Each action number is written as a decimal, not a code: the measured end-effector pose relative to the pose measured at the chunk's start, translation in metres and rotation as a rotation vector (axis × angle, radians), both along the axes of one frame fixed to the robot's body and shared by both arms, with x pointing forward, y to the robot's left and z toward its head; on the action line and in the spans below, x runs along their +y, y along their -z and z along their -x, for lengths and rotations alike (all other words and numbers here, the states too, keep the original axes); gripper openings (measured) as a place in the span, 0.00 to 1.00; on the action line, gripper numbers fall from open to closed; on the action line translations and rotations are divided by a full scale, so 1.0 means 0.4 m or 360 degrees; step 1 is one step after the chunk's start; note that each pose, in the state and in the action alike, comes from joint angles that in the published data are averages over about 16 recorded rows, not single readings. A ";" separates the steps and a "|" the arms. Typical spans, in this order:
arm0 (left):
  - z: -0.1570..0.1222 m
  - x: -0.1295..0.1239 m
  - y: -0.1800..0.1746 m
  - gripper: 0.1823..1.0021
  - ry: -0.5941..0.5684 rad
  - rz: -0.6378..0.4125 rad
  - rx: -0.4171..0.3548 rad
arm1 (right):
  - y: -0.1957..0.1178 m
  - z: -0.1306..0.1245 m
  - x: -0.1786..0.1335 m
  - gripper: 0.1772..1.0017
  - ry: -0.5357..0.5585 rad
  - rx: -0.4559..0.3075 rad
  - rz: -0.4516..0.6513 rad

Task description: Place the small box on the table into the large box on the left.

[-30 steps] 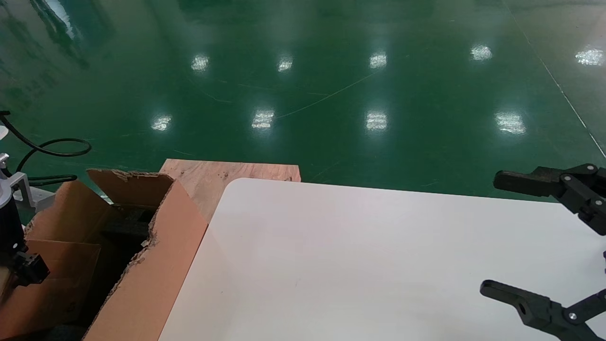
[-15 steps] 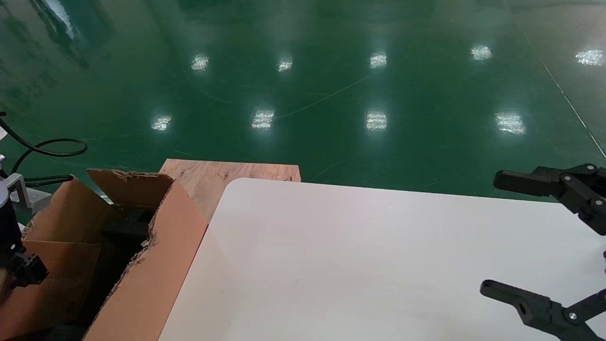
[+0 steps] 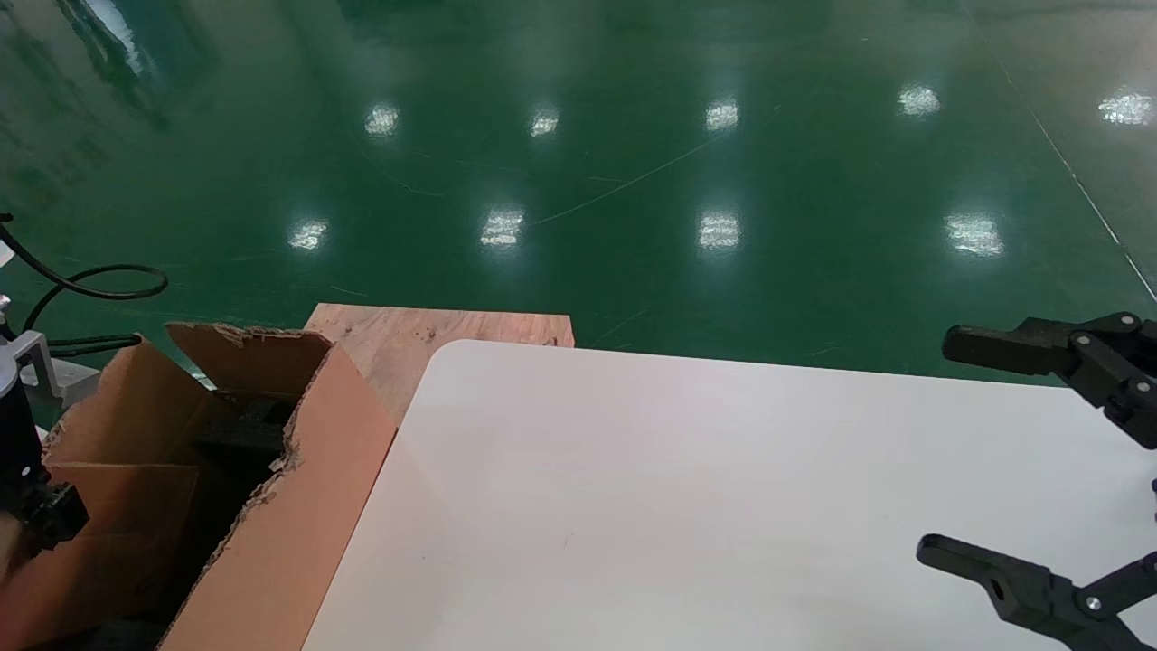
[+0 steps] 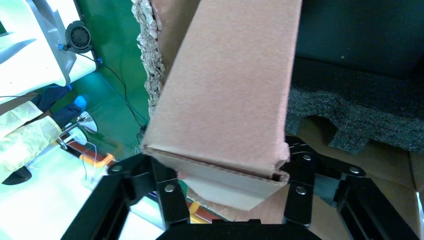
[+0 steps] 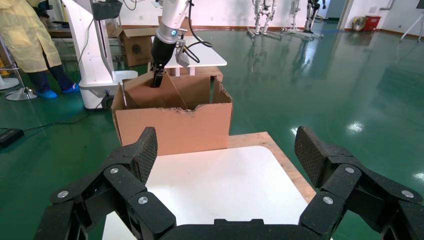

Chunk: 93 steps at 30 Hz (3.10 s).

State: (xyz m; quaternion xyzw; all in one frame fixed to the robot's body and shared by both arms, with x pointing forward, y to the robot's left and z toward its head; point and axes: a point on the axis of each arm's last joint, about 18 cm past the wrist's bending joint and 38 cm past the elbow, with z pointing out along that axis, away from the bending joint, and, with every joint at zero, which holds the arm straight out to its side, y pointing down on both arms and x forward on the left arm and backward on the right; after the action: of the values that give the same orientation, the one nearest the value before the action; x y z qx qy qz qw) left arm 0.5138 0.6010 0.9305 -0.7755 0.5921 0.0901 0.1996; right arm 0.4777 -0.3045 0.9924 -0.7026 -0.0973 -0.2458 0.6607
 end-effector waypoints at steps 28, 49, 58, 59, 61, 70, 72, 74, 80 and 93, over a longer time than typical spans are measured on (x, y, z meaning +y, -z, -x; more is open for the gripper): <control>-0.019 -0.014 -0.014 0.90 0.0049 -0.0004 -0.0029 | 0.000 0.000 0.000 1.00 0.0000 0.0000 0.0000; -0.110 -0.293 -0.248 1.00 0.0650 0.0457 -0.0444 | 0.000 0.000 0.000 1.00 0.0000 0.0000 0.0000; -0.086 -0.429 -0.279 1.00 0.0990 0.0544 -0.0355 | 0.000 0.000 0.000 1.00 0.0000 0.0000 -0.0001; -0.084 -0.437 -0.278 1.00 0.1012 0.0546 -0.0346 | 0.000 0.000 0.000 1.00 0.0000 0.0000 -0.0001; -0.083 -0.453 -0.272 1.00 0.1056 0.0557 -0.0330 | 0.000 0.000 0.000 1.00 0.0000 0.0000 -0.0001; -0.111 -0.543 -0.207 1.00 0.1337 0.0709 -0.0302 | 0.000 0.000 0.000 1.00 0.0001 0.0000 -0.0001; -0.118 -0.575 -0.186 1.00 0.1436 0.0765 -0.0300 | 0.000 0.000 0.000 1.00 0.0001 0.0000 -0.0001; -0.124 -0.607 -0.165 1.00 0.1539 0.0827 -0.0305 | 0.000 0.000 0.000 1.00 0.0001 0.0000 -0.0001; -0.130 -0.700 -0.111 1.00 0.1853 0.1019 -0.0359 | 0.000 0.000 0.000 1.00 0.0001 0.0000 -0.0001; -0.098 -0.835 -0.065 1.00 0.2429 0.1346 -0.0669 | 0.000 0.000 0.000 1.00 0.0001 0.0000 -0.0001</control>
State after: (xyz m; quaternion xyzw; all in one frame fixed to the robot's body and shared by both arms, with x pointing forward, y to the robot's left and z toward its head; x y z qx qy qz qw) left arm 0.5530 0.2669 0.9565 -0.1800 0.8815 -0.4366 0.0071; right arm 0.4779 -0.3047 0.9924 -0.7024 -0.0970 -0.2458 0.6609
